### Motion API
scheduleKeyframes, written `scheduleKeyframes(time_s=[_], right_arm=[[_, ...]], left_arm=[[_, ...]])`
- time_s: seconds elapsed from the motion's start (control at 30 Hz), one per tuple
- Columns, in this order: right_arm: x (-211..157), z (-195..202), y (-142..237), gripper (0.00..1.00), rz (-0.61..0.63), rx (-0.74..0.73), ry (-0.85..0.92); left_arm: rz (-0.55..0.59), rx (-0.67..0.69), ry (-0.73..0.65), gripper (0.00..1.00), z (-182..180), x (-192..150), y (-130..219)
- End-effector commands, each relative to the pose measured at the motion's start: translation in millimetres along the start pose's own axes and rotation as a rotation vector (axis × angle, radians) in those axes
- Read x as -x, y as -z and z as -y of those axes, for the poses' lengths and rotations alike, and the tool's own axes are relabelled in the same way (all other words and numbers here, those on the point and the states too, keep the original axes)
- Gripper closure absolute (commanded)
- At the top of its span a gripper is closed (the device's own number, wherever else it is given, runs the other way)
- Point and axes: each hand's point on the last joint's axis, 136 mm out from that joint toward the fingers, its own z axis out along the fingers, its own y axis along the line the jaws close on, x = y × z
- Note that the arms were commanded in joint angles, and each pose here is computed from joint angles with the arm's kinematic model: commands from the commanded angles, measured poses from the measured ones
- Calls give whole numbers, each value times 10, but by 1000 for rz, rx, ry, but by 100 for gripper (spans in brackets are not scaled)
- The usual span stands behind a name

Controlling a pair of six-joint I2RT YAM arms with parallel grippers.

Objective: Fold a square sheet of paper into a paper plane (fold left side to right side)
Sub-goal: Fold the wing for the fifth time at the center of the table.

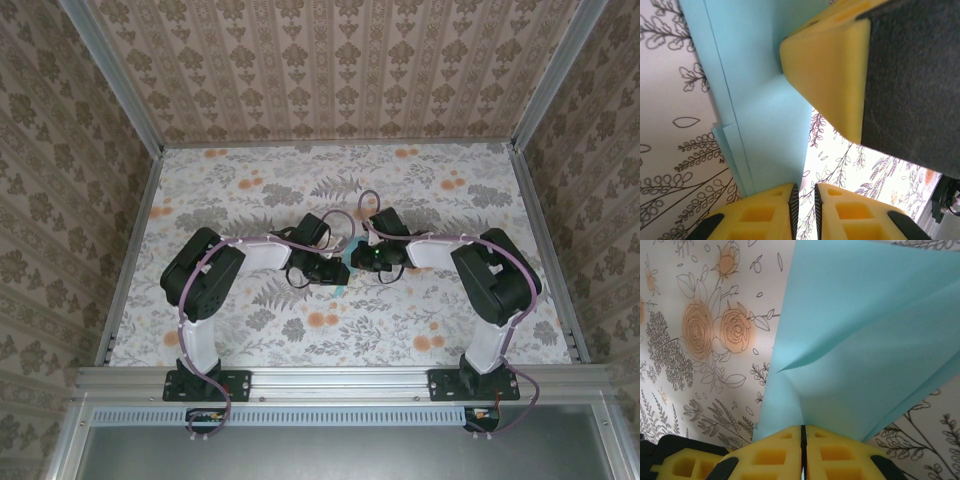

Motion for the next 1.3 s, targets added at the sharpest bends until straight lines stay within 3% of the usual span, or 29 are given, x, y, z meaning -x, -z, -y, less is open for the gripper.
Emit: scheduleKeyframes(time_s=[0.0, 1.27], right_arm=[[59, 285, -21, 90, 8, -109, -12], [549, 661, 148, 90, 60, -144, -66]], left_arm=[[-108, 117, 83, 80, -328, -384, -87], [-115, 120, 88, 80, -353, -396, -105]])
